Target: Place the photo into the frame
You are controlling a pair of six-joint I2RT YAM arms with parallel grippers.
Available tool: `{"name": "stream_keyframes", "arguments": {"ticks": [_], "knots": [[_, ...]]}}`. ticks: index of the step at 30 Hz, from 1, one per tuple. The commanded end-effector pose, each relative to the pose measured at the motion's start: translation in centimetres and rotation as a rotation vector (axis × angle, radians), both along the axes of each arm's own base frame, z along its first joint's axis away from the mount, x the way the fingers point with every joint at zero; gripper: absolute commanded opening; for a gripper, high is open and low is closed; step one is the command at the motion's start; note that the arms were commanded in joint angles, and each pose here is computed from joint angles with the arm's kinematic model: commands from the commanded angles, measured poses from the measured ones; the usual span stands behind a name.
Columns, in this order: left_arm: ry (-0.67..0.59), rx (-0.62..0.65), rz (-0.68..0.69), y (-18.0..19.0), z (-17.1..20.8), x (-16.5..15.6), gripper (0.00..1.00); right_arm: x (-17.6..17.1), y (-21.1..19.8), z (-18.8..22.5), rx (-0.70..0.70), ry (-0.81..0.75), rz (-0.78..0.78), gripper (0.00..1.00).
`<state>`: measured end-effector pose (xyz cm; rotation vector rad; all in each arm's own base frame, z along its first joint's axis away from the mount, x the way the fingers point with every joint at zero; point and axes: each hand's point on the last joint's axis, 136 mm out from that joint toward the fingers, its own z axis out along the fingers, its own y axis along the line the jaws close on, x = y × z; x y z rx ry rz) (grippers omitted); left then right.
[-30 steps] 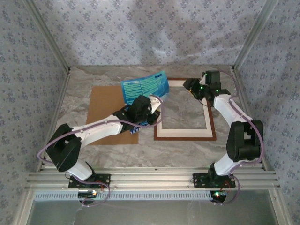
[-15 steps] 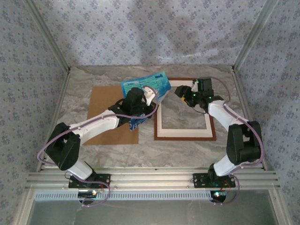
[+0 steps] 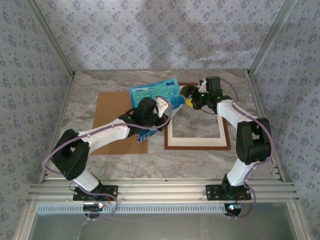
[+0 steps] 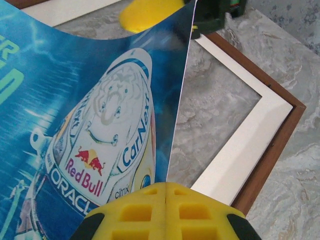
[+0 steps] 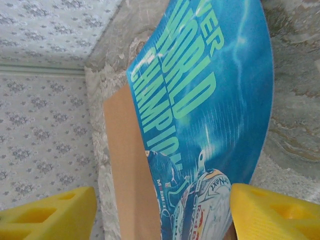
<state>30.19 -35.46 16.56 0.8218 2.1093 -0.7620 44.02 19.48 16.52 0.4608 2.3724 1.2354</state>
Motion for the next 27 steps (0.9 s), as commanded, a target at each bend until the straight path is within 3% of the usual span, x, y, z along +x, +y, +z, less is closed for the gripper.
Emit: {"name": "stream_keyframes", "arguments": {"ticks": [1,7,15,24,27], "knots": [[-0.005,0.016,-0.025,-0.3,-0.6,-0.4,0.0,-1.1,2.0,-0.6,0.04,0.072,0.074,0.69],[-0.009,0.022,-0.025,-0.3,-0.6,-0.5,0.0,-3.4,0.5,-4.3,-0.01,0.165,0.06,0.7],[-0.001,0.04,-0.047,-0.8,-1.2,-1.1,0.0,-4.3,-3.0,-4.2,-0.111,0.155,0.012,0.74],[0.001,0.074,-0.065,-1.3,-2.0,-1.8,0.0,-3.9,0.4,-4.6,0.004,0.173,0.095,0.71],[-0.006,0.088,-0.067,-1.3,-2.2,-1.9,0.0,-4.0,1.1,-4.7,0.031,0.187,0.117,0.63]]}}
